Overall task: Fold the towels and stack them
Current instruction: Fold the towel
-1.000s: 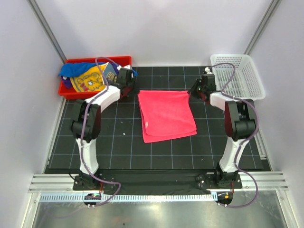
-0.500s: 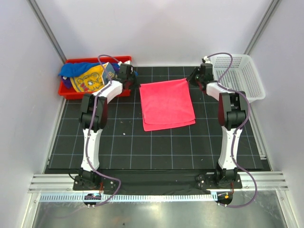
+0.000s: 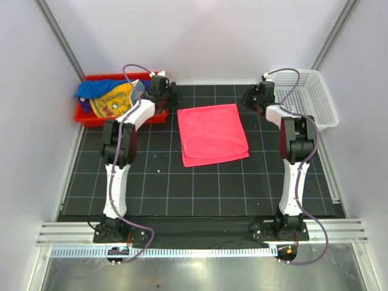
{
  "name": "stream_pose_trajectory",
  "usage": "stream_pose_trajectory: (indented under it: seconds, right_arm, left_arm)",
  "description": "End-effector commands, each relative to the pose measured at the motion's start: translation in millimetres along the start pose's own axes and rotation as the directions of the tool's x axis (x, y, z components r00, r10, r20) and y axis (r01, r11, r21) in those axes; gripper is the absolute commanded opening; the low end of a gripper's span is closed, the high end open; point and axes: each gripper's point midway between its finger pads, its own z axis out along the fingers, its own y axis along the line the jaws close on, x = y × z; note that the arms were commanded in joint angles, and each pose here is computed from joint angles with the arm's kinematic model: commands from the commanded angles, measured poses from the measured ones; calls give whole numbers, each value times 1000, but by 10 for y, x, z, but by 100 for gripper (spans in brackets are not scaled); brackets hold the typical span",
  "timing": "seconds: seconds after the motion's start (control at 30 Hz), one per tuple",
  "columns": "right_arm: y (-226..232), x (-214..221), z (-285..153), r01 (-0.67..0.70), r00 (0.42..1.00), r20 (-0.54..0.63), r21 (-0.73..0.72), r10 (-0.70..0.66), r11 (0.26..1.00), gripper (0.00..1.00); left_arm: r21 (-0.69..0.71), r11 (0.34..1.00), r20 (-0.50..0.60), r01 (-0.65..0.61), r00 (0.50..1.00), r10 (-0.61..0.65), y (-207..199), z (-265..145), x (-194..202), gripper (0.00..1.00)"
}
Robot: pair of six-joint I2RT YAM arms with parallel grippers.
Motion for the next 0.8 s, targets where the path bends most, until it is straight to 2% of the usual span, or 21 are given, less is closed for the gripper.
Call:
stream_pose_trajectory:
  seconds: [0.0,0.1,0.17,0.23,0.27,0.33,0.37,0.47,0.63,0.77]
  right_arm:
    - [221,-429,-243,19,997,76,-13,-18,1000,46]
    - [192,-395,-448,2,999,54,30,-4,1000,45]
    - [105,-220,-590,-28,1000,-2,75,28,997,44]
    - [186,-210,-806,-28,1000,-7,74,29,997,43]
    - [46,-16,-894,-20,998,-55,136,28,991,43]
    - [65,124,-1142,-2,997,-81,152,15,988,43]
    - [37,183,-1244,-1,996,-93,174,17,985,43]
    - [-12,371,-1542,1,991,-131,197,25,980,43]
    - [-132,650,-1904,11,982,-184,227,31,974,43]
    - [-179,751,-2058,24,978,-207,237,26,971,43]
  left_arm:
    - [19,999,54,-26,998,25,-101,-154,-254,59]
    - [46,999,71,-18,997,15,-257,-358,-334,58]
    - [24,1000,57,-16,998,15,-260,-461,-212,58]
    - [9,1000,39,-29,999,28,-348,-646,-18,56]
    - [-28,999,46,-20,999,22,-321,-700,34,55]
    - [-41,999,-4,-19,1000,19,-384,-896,332,52]
    - [-101,995,20,-17,1000,19,-323,-972,355,52]
    - [-150,989,-31,-14,999,10,-364,-1211,768,50]
    - [-216,975,-103,41,993,-64,-402,-1449,1326,45]
    - [-259,963,-125,73,986,-108,-334,-1532,1551,45]
